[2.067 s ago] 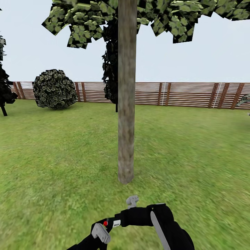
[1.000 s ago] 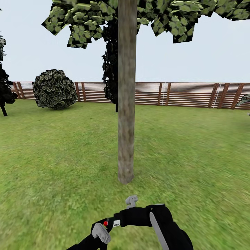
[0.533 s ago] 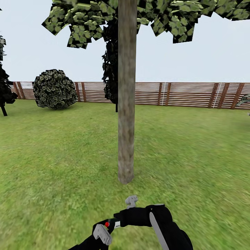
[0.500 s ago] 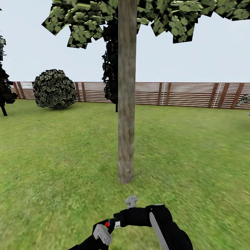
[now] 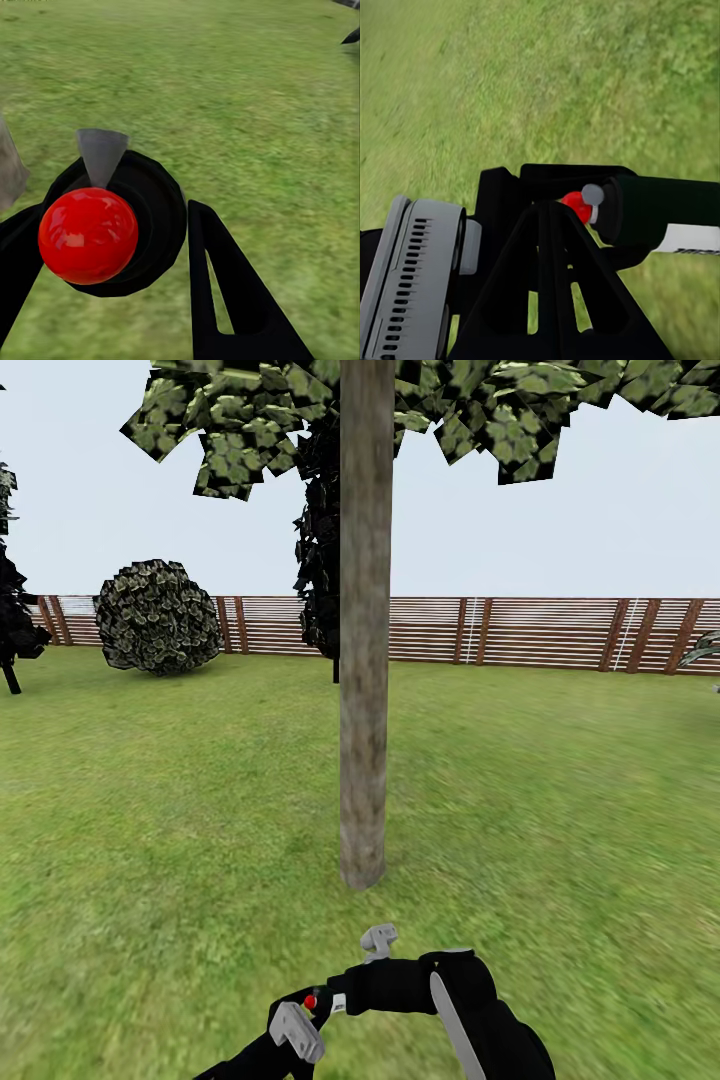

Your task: In the garden, pick up the pesticide atomizer on the floor and spray pesticide onto both trees until each tree trunk is fully covered.

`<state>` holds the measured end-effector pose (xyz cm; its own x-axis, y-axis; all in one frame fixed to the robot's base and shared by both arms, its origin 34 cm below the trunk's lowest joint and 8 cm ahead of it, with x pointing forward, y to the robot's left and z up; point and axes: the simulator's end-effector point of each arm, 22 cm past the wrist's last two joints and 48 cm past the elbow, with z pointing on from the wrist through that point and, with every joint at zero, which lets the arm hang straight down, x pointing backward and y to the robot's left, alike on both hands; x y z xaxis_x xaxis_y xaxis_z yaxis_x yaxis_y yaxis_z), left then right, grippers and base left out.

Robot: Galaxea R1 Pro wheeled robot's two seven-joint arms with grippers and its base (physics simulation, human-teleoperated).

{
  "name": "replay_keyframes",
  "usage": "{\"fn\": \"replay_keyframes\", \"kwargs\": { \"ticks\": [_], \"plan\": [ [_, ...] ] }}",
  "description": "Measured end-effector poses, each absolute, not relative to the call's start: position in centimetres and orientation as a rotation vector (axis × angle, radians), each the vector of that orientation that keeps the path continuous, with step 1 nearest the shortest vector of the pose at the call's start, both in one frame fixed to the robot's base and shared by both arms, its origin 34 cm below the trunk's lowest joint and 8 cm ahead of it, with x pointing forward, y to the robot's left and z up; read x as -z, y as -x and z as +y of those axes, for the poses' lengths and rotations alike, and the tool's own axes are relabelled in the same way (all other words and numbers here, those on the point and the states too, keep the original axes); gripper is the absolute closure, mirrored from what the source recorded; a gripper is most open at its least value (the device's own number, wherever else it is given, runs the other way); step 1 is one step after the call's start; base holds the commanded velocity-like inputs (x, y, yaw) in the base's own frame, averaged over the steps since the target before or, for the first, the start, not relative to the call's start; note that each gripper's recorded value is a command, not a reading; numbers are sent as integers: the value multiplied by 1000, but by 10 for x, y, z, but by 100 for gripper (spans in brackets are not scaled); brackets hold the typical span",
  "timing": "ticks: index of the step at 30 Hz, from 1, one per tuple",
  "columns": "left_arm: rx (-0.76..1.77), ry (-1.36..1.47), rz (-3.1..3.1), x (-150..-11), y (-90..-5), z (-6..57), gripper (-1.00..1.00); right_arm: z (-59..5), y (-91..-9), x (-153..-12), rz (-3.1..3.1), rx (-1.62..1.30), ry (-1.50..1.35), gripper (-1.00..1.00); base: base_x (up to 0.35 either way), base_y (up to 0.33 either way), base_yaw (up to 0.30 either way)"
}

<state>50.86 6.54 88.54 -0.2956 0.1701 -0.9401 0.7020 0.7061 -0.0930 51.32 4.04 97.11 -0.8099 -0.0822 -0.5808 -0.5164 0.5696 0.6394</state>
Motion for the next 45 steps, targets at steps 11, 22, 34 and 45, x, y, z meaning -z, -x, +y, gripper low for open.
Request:
{"fn": "replay_keyframes", "kwargs": {
  "ticks": [11,22,34,45],
  "plan": [
    [614,-684,1824,-887,-509,64,100,41,-513,-971,2308,-1167,480,100,0,0,0],
    [613,-686,1818,-890,-510,64,100,41,-513,-971,2309,-1167,481,100,0,0,0],
    [614,-688,1806,-894,-509,63,100,41,-513,-971,2309,-1166,481,100,0,0,0],
    [614,-689,1801,-896,-509,62,100,41,-513,-970,2309,-1167,480,100,0,0,0]
  ]
}}
